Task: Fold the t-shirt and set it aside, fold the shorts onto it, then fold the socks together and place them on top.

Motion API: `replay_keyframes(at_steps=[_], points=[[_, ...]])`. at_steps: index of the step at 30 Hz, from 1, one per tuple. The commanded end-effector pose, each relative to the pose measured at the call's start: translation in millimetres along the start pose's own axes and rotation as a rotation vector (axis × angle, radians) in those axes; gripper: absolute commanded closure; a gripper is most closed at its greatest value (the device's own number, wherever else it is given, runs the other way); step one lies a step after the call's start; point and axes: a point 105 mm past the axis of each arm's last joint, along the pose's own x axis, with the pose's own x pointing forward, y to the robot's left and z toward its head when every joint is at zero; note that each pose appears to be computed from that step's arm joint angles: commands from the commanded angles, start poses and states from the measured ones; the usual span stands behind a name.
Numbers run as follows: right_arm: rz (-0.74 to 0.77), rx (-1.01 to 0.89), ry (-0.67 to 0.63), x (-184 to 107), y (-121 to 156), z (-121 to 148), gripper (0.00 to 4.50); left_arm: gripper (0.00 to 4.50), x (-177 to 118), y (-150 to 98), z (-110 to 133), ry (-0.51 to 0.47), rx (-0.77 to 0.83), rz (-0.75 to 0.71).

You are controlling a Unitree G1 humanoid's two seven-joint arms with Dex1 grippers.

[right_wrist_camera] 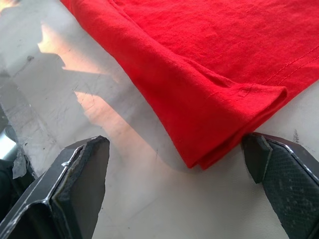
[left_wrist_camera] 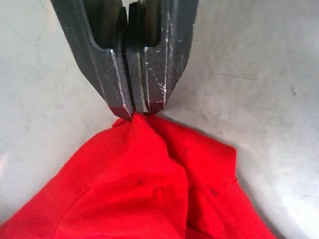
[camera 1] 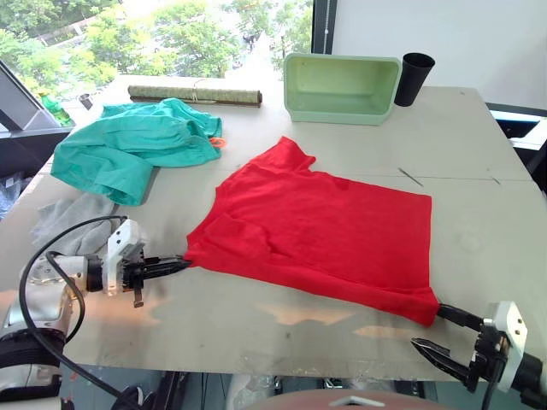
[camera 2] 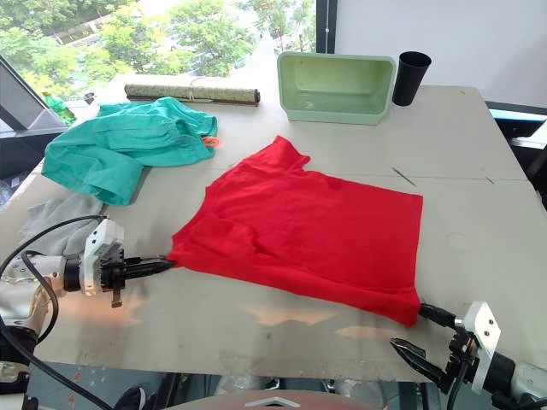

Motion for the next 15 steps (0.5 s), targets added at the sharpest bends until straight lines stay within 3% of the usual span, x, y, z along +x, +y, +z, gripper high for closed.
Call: replay_keyframes(at_steps=[1,6,9,15], points=[[-0.004,0.004,-0.008,2.4,1.0,2.0,0.0,4.44,-5.2,-10.8,1.2,0.038,-0.003,-0.052],[-0.02,0.011,-0.013,4.9,-1.6,-0.3,0.0,4.44,-3.7,-16.1,1.3,0.038,-0.01,-0.053],[-0.02,0.015,-0.018,7.1,-2.7,-0.1,0.74,4.5,-3.1,-16.5,1.7,0.038,-0.012,-0.051],[-0.028,-0.008,-0.013,9.3,-8.1,0.1,3.57,4.5,-2.7,-16.3,-0.5,0.043,-0.021,-0.051]])
